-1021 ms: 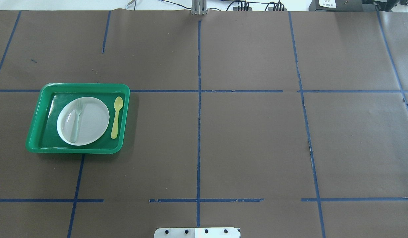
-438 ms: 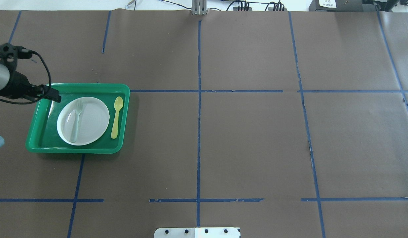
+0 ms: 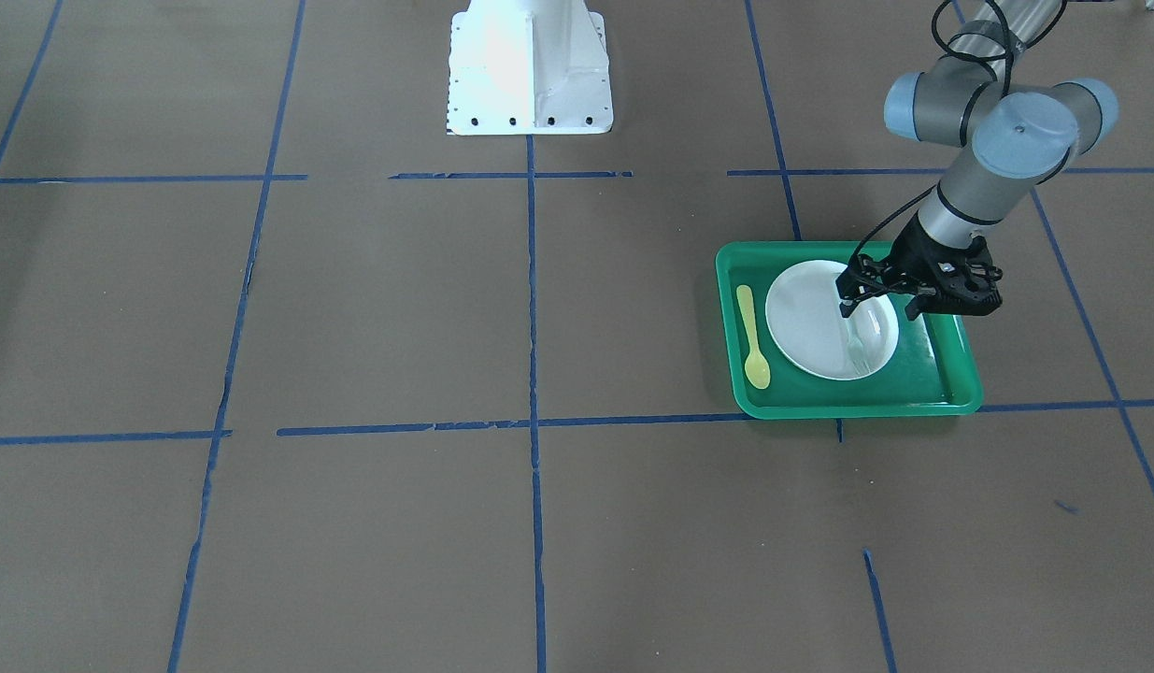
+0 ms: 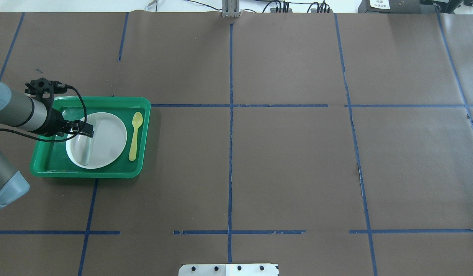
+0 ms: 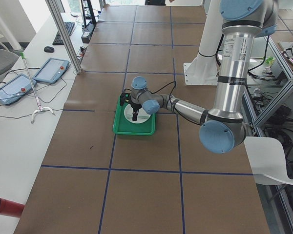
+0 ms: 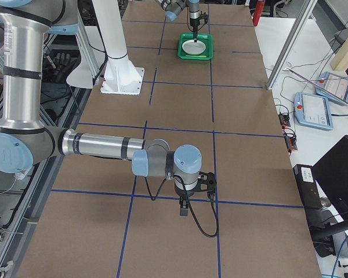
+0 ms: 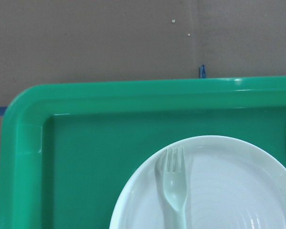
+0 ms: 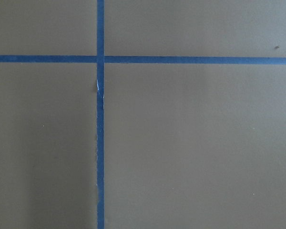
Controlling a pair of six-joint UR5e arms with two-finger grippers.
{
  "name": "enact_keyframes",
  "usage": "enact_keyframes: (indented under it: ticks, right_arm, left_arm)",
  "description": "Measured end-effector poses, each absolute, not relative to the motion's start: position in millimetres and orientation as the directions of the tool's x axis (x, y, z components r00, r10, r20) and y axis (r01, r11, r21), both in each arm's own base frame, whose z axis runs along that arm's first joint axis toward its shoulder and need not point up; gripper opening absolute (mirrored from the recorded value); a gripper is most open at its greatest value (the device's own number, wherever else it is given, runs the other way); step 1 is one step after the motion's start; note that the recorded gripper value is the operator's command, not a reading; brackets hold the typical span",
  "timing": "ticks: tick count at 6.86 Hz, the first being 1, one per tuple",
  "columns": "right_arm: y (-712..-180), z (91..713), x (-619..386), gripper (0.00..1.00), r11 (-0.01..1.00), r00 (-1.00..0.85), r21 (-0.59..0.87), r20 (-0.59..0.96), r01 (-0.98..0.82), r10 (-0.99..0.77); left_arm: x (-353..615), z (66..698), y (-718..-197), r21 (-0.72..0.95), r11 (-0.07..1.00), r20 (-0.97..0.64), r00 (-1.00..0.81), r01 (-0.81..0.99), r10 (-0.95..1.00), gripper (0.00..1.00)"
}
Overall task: Place fork
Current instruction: 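Move the left gripper over the white fork on the plate, then lower the left gripper and close it on the white fork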
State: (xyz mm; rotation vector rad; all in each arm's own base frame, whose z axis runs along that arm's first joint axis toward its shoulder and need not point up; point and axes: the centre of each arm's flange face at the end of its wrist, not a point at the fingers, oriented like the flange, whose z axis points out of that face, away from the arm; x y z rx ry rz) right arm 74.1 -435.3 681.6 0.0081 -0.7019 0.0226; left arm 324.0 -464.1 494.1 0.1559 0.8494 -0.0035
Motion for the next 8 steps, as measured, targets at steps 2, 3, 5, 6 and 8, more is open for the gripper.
enact_keyframes:
  ticks: [2,3,5,6,8]
  right_arm:
    - [-435.4,681.5,74.1,1.00,1.000,0.763,0.001,0.646,-0.023,0.017]
    - [-435.4,681.6,74.2,1.00,1.000,0.764,0.001,0.645,-0.023,0.017]
    - [-435.4,681.6,74.1,1.00,1.000,0.763,0.000,0.646,-0.024,0.018]
    - [-435.4,681.6,74.2,1.00,1.000,0.764,0.000,0.645,-0.024,0.018]
    - [-435.4,681.6,74.2,1.00,1.000,0.764,0.000,0.645,-0.023,0.017]
  left_arm:
    - [341.4,498.3,-452.9,0.128,0.991,-0.745,0.664,0.037,0.071,0.96]
    - [346.5,498.2,-449.3,0.128,0.991,-0.745,0.663,0.027,0.078,0.92]
    - [352.4,498.8,-445.1,0.126,0.992,-0.744,0.663,0.016,0.084,0.67]
    - [353.3,499.5,-444.3,0.124,0.992,-0.744,0.664,0.014,0.083,0.47]
    - [353.1,500.3,-444.0,0.121,0.993,-0.743,0.664,0.013,0.082,0.00]
